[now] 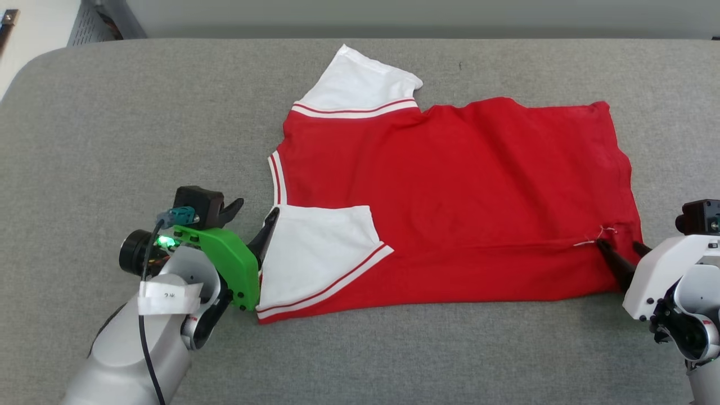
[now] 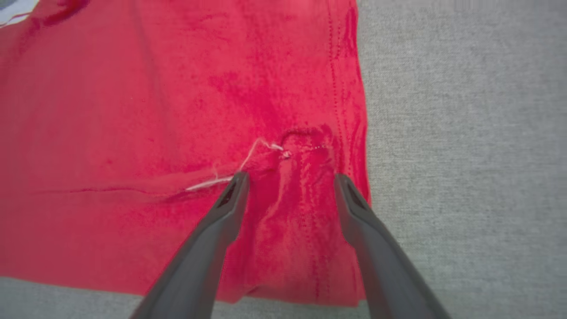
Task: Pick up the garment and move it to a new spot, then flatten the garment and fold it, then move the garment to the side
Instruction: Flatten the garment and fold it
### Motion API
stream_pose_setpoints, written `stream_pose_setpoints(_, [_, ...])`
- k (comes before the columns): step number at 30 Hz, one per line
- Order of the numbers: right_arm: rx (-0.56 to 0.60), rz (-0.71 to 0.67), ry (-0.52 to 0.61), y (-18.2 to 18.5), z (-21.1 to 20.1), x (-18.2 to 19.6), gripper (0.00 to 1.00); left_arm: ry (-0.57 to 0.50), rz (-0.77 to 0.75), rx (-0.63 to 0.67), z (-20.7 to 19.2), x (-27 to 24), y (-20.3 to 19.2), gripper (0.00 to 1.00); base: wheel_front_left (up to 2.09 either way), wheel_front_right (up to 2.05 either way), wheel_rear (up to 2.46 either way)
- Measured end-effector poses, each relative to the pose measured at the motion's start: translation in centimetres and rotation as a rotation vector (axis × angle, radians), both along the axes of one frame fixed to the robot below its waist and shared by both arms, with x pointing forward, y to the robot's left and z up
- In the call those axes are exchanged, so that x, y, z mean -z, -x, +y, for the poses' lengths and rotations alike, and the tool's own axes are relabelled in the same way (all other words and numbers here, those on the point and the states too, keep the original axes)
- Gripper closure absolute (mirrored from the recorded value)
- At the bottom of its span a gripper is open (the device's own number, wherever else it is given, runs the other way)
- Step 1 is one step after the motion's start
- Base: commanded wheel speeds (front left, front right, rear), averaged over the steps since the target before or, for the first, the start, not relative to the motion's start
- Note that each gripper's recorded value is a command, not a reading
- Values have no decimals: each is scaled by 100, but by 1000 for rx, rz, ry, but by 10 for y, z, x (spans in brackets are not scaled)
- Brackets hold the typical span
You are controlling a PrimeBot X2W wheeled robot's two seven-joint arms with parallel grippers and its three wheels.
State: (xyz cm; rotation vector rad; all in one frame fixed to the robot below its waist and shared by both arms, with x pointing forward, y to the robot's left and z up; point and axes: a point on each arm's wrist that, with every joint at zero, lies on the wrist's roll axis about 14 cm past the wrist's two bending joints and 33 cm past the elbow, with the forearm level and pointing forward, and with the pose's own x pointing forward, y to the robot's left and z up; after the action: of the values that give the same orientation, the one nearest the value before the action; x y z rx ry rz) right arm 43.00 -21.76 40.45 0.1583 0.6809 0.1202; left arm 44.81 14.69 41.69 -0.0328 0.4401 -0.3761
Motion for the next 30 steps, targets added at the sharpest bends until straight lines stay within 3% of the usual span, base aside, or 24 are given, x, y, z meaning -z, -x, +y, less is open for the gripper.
stream_pose_setpoints(6, [0, -85, 6, 1, -1, -25, 0, 64, -118, -78, 7, -34, -1, 0, 0, 0, 0])
stream_pose_setpoints(15, [-61, -146, 56, 28, 5, -54, 0, 171, -142, -191, 12, -51, 40, 0, 0, 0, 0])
stream_pose_setpoints(23, [-78, -93, 95, 50, 7, -61, 0, 177, -28, -202, 0, -44, 70, 0, 0, 0, 0])
stream_pose_setpoints(30, [-53, -27, 109, 59, 4, -59, 0, 101, 196, -152, -11, -14, 94, 0, 0, 0, 0])
